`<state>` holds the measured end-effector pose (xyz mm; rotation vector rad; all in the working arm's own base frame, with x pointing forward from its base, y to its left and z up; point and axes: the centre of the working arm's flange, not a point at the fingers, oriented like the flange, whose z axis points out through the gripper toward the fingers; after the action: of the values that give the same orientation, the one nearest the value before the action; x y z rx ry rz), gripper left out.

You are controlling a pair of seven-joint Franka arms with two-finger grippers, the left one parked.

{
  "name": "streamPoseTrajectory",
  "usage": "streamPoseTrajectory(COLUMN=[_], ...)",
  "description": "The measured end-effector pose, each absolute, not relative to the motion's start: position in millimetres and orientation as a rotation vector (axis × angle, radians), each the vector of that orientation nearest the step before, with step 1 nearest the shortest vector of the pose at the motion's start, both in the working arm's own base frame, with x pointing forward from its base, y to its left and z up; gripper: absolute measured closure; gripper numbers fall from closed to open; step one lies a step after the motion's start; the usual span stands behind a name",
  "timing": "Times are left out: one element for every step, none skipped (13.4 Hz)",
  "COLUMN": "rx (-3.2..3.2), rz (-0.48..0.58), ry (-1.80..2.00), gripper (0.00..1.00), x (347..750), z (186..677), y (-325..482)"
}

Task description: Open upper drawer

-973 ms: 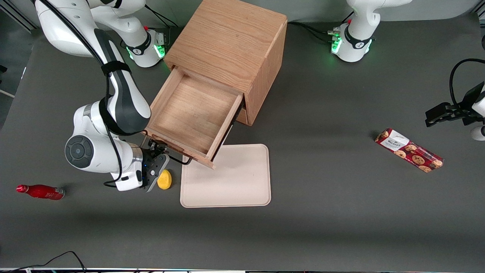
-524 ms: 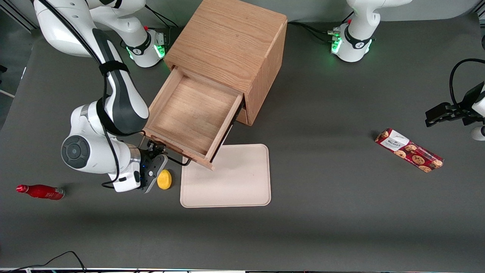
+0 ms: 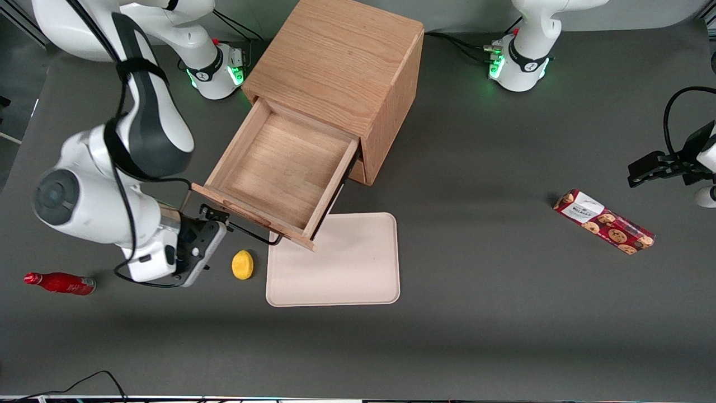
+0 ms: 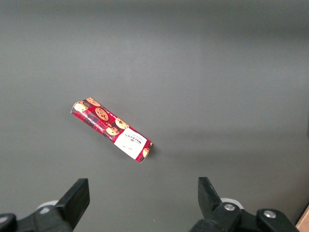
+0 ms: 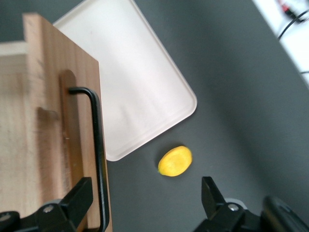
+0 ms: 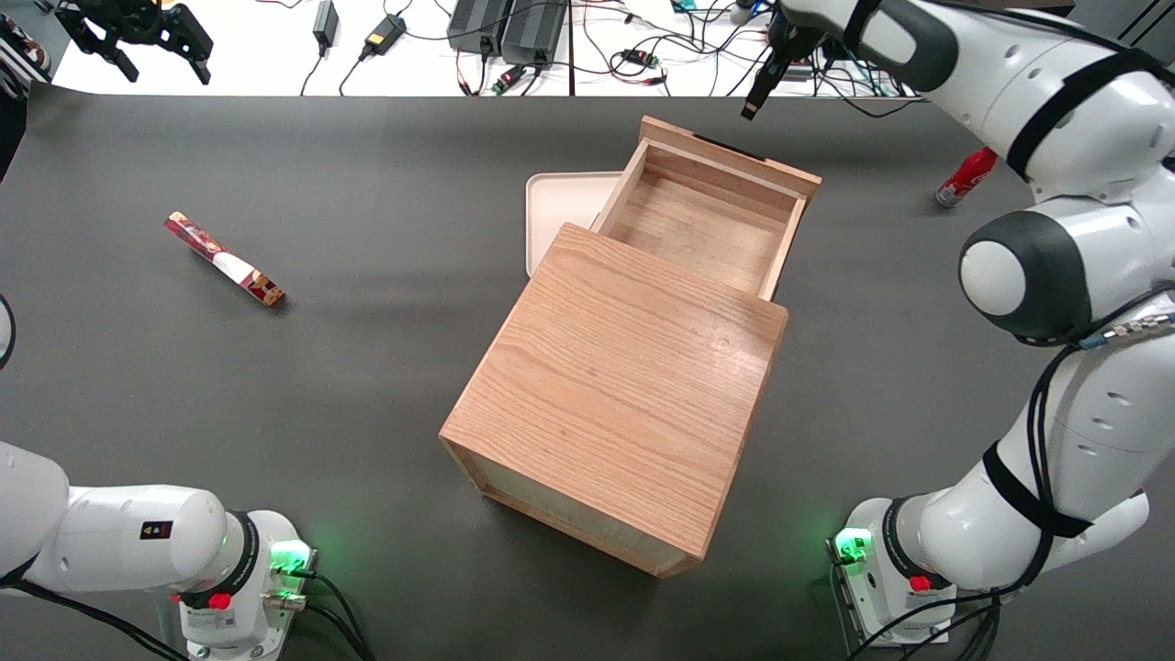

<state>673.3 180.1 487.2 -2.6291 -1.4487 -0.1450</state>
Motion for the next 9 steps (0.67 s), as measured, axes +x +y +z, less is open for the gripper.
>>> streamPoseTrajectory(rx=[-2.634, -2.637, -2.645, -2.666, -2.717, -2.777, -2.834, -2.885, -2.937], rz=[-0.186, -0.210, -0.223, -0.221, -0.201, -0.156, -0.099, -0.044, 0.005], ry=[-1.455, -1.461, -1.458, -1.418, -1.304, -1.149, -0.977, -0.804, -0.638], gripper=[0.00, 0.00, 0.00, 0.00, 0.00, 0.00, 0.00, 0.00, 0.00], x=[668.4, 661.0, 651.4, 640.3, 628.9, 616.8, 605.1, 596.0, 589.4], z=[509.1, 529.2, 546.5, 558.5, 565.1, 567.2, 566.6, 564.9, 562.4], y=[178.0, 174.7, 169.6, 162.7, 154.8, 148.9, 145.2, 142.6, 137.9])
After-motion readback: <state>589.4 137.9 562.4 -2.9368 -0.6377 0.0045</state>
